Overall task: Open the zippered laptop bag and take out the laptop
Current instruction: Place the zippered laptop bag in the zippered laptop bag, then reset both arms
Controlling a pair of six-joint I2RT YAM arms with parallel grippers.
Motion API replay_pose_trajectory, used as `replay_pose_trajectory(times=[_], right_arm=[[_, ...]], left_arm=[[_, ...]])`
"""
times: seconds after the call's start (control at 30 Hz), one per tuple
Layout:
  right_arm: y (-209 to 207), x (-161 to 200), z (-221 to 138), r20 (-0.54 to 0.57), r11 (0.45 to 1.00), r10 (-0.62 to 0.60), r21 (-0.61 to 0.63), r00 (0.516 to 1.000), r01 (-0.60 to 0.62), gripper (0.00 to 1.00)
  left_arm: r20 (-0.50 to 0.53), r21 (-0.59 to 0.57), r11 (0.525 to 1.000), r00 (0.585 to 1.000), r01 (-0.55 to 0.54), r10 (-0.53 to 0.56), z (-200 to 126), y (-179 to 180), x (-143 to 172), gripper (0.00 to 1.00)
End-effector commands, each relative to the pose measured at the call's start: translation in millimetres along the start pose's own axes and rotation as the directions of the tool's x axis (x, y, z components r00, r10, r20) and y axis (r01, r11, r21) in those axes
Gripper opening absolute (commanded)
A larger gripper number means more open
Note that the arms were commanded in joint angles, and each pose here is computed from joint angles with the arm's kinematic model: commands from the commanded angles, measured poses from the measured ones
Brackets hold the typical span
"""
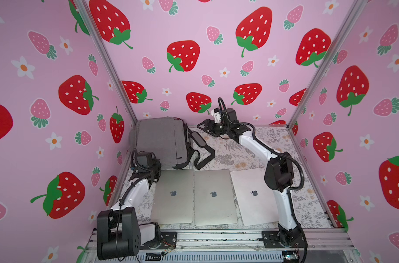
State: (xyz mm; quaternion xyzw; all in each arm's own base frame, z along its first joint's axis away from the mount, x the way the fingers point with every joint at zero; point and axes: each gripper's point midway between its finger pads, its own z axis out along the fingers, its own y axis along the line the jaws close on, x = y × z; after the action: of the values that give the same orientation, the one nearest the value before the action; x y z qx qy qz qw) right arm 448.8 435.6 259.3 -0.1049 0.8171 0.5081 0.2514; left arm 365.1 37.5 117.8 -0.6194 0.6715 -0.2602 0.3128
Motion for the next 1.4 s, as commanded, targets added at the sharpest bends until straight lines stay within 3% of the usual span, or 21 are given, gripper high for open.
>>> replay_pose_trajectory(times=[0.0, 0.17, 0.33, 0.5, 0.67, 0.73, 0.8, 0.93, 0.97, 1.07, 1.1, 1.23, 1.37], right_arm=[[-2, 5, -24, 0.001, 0.998, -0.045, 0.032, 0.999, 0.045, 0.84], [-20, 28, -66, -0.011, 0.994, -0.048, 0.103, 0.999, 0.049, 0.89], [-50, 57, -112, -0.021, 0.981, -0.019, 0.192, 1.0, 0.023, 0.94], [-83, 79, -172, -0.016, 0.951, -0.019, 0.31, 1.0, 0.023, 1.0], [-122, 101, -238, -0.046, 0.855, -0.071, 0.511, 0.996, 0.084, 1.0], [-136, 106, -265, -0.039, 0.797, -0.117, 0.592, 0.992, 0.117, 1.0], [-150, 107, -293, -0.018, 0.725, -0.166, 0.676, 0.986, 0.134, 1.0], [-181, 109, -338, -0.025, 0.524, -0.293, 0.832, 0.956, 0.182, 0.99], [-187, 107, -348, -0.015, 0.474, -0.331, 0.862, 0.944, 0.18, 1.0], [-201, 110, -359, -0.028, 0.385, -0.422, 0.9, 0.906, 0.207, 0.99], [-206, 111, -363, -0.036, 0.353, -0.444, 0.912, 0.895, 0.211, 1.0], [-221, 113, -370, -0.03, 0.292, -0.498, 0.935, 0.867, 0.2, 1.0], [-245, 123, -373, -0.045, 0.239, -0.495, 0.953, 0.868, 0.186, 1.0]], left_arm=[[0.068, 0.03, 0.999, 0.997, -0.026, 0.024, 6, -24, -21, 0.0], [0.055, 0.034, 0.999, 0.998, -0.029, 0.027, 15, -23, -22, 0.04], [0.008, 0.051, 0.997, 0.998, -0.064, 0.064, 18, -32, -18, 0.3], [-0.007, 0.018, 0.991, 0.991, -0.131, 0.131, -1, -32, -15, 0.62], [-0.006, -0.022, 0.973, 0.973, -0.229, 0.229, -38, -31, -16, 0.99], [-0.02, -0.044, 0.947, 0.948, -0.318, 0.317, -54, -32, -16, 0.99], [-0.044, -0.053, 0.895, 0.896, -0.443, 0.441, -63, -32, -14, 0.99], [-0.052, -0.083, 0.728, 0.733, -0.68, 0.678, -68, -18, -8, 0.99], [-0.026, -0.07, 0.659, 0.661, -0.749, 0.75, -70, -17, -4, 0.99], [0.064, -0.035, 0.399, 0.396, -0.916, 0.916, -69, -11, 25, 0.99], [0.105, -0.059, 0.351, 0.344, -0.935, 0.933, -69, -12, 29, 0.99], [0.145, -0.088, 0.279, 0.265, -0.956, 0.953, -61, -18, 32, 0.99], [0.167, -0.133, 0.222, 0.199, -0.966, 0.966, -44, -15, 27, 0.99]])
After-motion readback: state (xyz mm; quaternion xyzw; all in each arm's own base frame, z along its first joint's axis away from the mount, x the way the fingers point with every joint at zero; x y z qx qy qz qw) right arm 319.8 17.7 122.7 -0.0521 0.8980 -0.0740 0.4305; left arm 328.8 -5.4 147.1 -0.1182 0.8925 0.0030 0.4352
